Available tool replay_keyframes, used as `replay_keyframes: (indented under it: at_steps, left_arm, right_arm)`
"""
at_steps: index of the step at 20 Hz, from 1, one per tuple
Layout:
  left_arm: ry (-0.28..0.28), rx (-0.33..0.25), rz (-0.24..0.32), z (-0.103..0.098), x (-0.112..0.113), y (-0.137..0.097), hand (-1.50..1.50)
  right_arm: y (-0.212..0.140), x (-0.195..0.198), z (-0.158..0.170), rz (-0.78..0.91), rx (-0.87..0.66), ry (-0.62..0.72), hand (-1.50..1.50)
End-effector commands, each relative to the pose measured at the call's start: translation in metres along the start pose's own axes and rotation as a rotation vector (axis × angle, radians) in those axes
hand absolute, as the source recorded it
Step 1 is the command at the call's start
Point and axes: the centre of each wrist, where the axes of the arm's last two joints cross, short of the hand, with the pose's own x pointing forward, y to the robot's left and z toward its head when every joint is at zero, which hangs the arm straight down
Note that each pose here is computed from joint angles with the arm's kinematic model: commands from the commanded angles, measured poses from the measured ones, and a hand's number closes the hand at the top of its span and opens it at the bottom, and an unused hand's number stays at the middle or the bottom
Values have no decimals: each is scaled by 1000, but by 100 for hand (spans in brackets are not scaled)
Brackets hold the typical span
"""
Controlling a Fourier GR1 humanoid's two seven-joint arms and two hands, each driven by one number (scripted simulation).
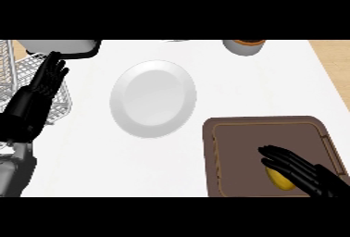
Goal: Pick the lemon from the tray and place it in the plate
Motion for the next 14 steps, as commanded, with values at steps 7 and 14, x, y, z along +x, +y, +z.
replay_keyframes:
  at_steps: [7,14]
  left_arm:
    - [3,1,17,2,0,-11,0]
    - [0,-6,5,-19,-11,-8,0]
  right_arm:
    - [-45,37,2,392,413,381,-150]
    - [-35,46,-23,441,460,482,-150]
